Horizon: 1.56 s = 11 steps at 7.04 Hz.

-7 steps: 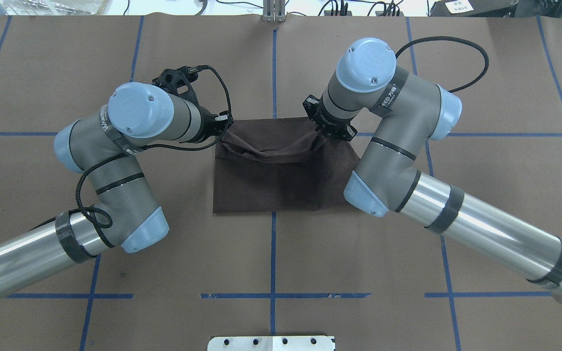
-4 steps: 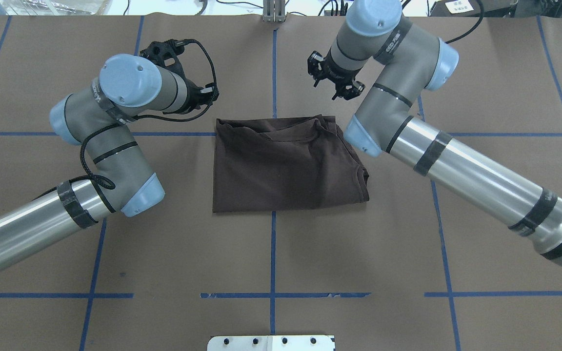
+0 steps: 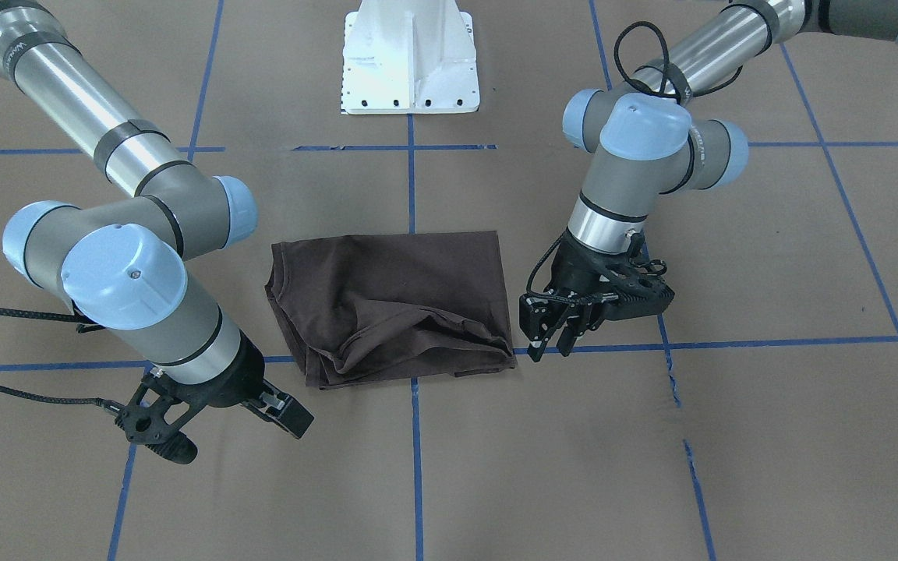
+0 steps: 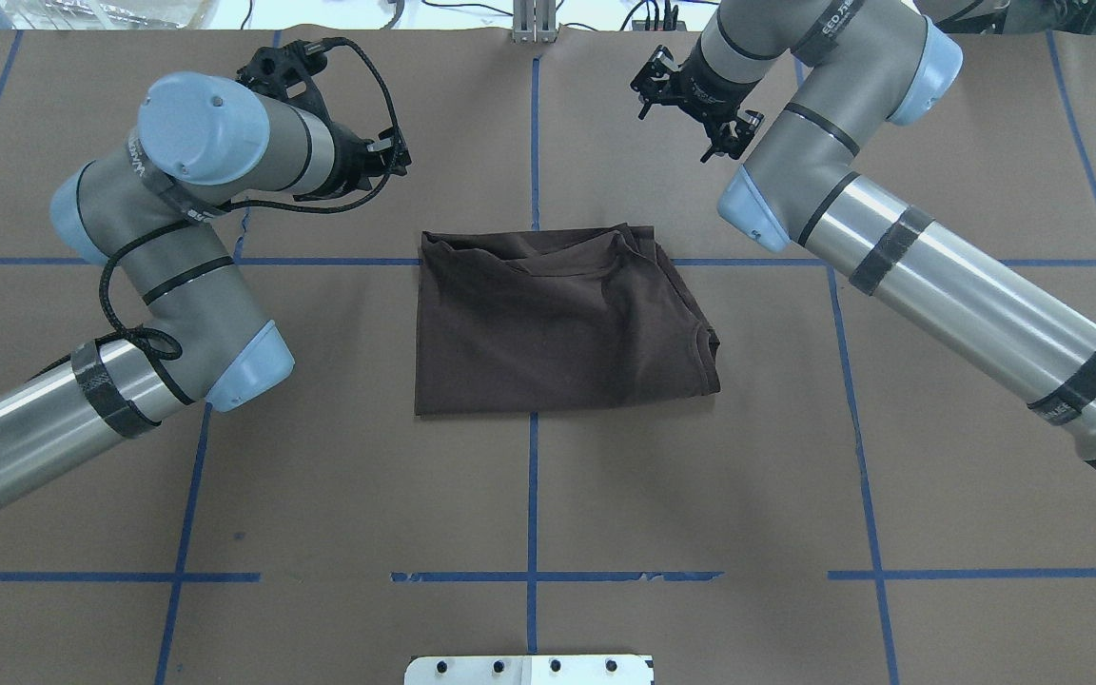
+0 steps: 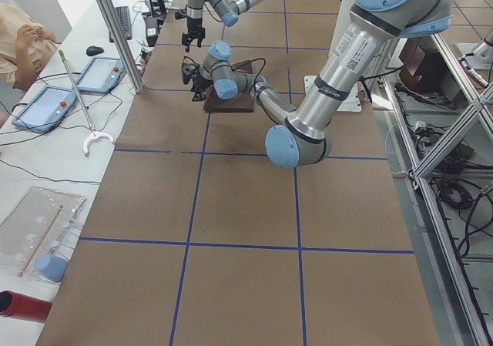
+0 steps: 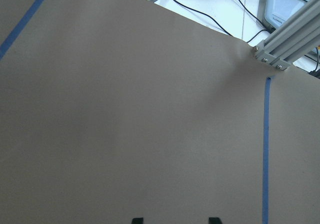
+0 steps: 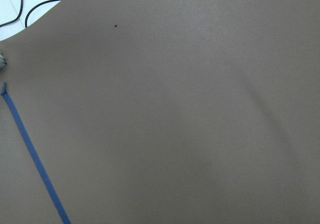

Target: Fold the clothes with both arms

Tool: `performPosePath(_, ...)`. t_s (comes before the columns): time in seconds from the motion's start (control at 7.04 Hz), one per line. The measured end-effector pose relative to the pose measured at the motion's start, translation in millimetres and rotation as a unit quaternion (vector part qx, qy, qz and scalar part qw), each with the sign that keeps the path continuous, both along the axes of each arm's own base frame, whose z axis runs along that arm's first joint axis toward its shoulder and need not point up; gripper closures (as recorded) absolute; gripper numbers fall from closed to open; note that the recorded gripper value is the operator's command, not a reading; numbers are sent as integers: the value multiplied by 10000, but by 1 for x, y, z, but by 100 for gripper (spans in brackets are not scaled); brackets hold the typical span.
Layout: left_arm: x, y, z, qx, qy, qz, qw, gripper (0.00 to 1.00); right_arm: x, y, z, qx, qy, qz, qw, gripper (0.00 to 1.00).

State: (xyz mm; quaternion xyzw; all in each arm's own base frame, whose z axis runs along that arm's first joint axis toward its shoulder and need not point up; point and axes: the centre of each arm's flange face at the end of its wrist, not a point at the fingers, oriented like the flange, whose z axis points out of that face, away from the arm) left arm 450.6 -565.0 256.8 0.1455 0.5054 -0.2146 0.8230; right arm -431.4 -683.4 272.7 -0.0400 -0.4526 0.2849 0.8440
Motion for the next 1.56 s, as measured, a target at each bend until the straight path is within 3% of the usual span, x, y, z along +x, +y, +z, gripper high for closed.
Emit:
performPosePath(0.14, 20, 19, -4, 50, 7, 413, 9991, 100, -1, 3, 1, 14, -9, -12, 10000, 0)
performPosePath(0.43, 70, 65, -7, 707, -367, 1430, 9865, 100, 1, 7, 2, 51, -32, -27, 10000, 0)
performPosePath(0.71, 101, 81, -27, 1091, -439, 1932, 9741, 100, 4, 11, 1, 87, -60, -36, 9999, 0)
performPosePath(1.28, 151, 53, -51, 1109, -555, 2039, 9711, 100, 63, 62, 48, 233, -134, -52, 9996, 0)
performPosePath(1.56, 145, 1, -30, 1221, -624, 1791, 9742, 100, 105, 90, 80, 345, -110, -156, 9992, 0)
